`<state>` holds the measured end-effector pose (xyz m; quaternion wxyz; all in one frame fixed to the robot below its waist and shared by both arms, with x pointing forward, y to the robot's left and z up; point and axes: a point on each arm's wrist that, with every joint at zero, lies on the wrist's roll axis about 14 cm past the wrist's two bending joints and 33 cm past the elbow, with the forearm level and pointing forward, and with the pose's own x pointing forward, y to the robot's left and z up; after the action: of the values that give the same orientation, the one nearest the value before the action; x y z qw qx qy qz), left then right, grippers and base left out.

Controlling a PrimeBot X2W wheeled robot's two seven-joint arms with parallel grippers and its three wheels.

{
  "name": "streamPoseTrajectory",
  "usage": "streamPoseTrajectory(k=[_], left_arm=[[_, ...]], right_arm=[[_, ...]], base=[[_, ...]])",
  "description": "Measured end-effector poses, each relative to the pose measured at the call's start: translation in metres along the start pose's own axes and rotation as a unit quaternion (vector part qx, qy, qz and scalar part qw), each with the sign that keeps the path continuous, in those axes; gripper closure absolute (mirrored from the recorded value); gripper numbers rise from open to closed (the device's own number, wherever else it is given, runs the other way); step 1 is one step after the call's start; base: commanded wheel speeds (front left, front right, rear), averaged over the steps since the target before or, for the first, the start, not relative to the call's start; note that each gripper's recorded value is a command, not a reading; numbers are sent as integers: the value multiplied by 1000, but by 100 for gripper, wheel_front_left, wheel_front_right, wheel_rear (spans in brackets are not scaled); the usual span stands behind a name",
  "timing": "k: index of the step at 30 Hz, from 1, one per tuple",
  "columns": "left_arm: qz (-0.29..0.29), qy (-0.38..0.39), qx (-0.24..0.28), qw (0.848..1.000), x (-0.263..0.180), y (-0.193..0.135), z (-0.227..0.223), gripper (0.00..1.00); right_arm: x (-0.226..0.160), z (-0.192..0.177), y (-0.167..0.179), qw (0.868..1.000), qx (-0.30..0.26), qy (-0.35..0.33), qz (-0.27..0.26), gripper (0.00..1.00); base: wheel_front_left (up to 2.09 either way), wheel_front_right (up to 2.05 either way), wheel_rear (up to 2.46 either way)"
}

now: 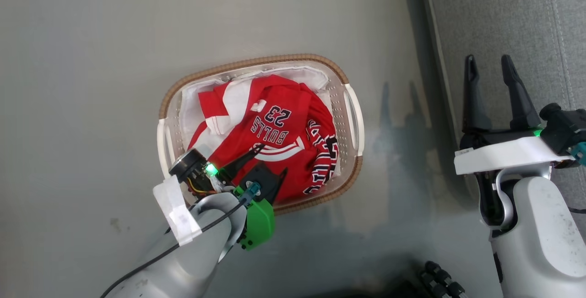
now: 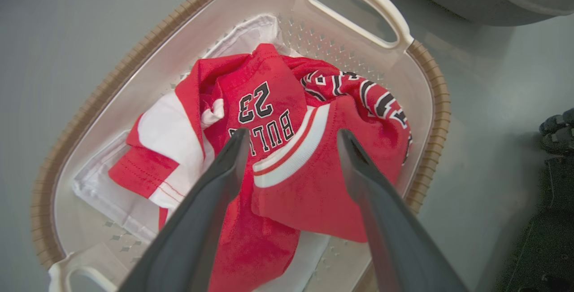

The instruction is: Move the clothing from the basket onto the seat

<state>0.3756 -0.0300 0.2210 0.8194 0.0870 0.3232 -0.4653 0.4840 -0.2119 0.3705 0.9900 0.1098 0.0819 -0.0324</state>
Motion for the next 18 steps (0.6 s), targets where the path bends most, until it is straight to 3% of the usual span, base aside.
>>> streamPoseTrajectory(k=[7,18], left_arm=[[-84,27,-10,996,24,-40,-18,0],[-122,87,12,989,43,-34,-50,0]], right_arm=[[5,-15,-16,1000,-2,13,-18,0],[4,-31,-34,999,-5,33,-39,0]], base=[[0,0,0],[0,0,0]])
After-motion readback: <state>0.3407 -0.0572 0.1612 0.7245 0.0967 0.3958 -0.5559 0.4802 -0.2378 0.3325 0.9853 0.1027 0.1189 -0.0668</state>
